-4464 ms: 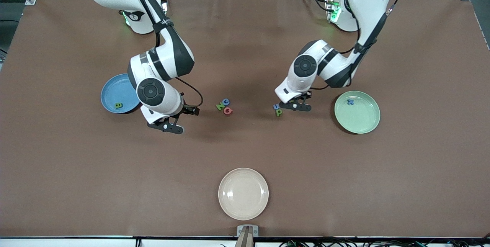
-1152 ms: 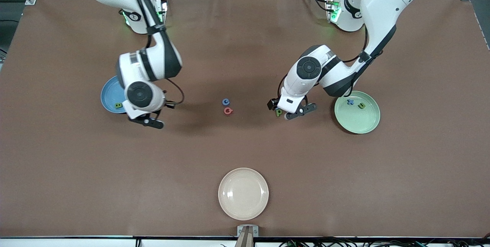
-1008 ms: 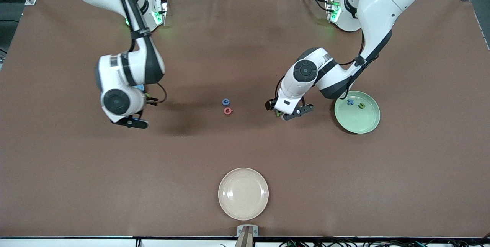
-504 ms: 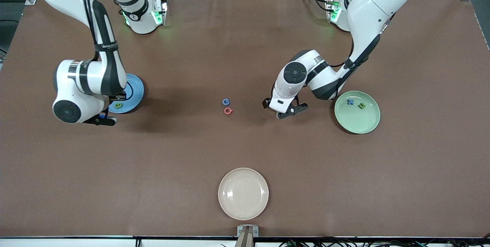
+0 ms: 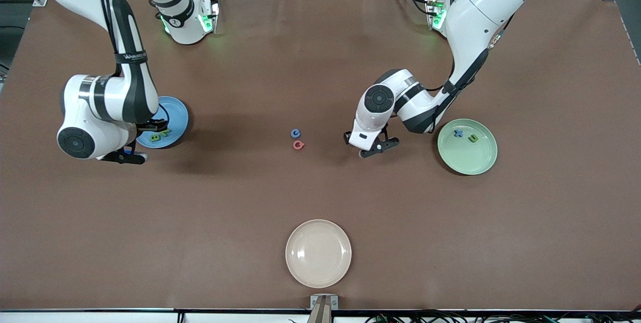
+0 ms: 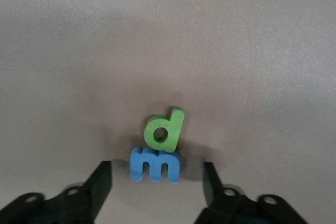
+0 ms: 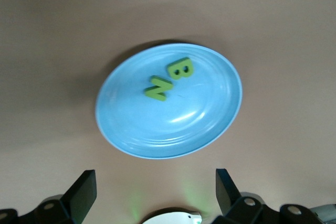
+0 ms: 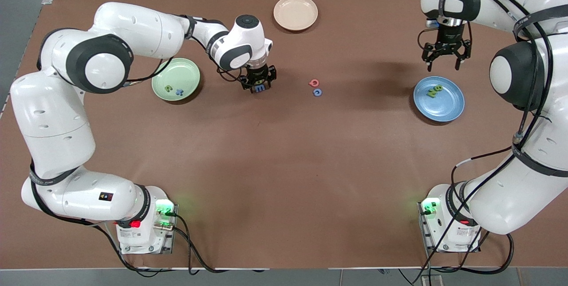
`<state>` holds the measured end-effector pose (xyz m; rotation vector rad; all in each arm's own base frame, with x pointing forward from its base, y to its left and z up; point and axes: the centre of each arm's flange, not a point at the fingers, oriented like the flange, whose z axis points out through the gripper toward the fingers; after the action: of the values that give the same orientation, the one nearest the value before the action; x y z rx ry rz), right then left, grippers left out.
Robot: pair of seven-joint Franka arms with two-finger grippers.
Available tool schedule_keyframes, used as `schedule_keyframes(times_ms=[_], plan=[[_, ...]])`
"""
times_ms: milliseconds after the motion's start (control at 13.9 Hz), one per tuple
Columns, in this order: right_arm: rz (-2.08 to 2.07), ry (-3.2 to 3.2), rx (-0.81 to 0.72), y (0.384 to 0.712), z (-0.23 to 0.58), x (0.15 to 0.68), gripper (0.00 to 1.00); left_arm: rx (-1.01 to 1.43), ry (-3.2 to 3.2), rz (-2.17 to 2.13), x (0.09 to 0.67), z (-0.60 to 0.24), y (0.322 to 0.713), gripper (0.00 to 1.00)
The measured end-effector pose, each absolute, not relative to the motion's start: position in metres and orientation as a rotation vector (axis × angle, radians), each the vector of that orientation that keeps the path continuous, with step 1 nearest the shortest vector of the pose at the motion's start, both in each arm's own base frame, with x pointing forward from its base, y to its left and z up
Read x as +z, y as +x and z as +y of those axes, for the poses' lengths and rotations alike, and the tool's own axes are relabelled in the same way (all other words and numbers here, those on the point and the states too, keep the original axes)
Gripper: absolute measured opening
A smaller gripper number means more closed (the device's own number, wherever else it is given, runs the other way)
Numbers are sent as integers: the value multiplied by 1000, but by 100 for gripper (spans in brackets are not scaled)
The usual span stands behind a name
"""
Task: Sort uppercase to blue plate, lowercase to green plate
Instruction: 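Grasp the blue m and carry it to the green plate with the left gripper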
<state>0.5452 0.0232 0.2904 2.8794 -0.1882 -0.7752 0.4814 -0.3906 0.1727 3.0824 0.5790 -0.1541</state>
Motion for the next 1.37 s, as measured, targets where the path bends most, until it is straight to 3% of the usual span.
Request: schedule_keyframes(times_ms=[72,216,288,576,936,1008,1368], plan=[[-224,2890,-760,546,38,292,100,-154,3083,579,172,-391,482,76],[-293,2902,-705,546,80,294,100,-152,3081,578,172,-392,483,63],[-329,2894,-661,545,106,295,100,-152,3081,578,172,-392,483,63],[-479,2845,-479,524,213,297,100,-143,3074,576,174,-394,485,40],[-758,2781,-219,475,331,284,94,-136,3074,582,175,-391,488,40],[-801,2772,-176,468,346,278,89,-125,3076,583,178,-388,491,40],[-1025,2745,-10,456,382,257,84,-107,3102,457,222,-354,495,40]])
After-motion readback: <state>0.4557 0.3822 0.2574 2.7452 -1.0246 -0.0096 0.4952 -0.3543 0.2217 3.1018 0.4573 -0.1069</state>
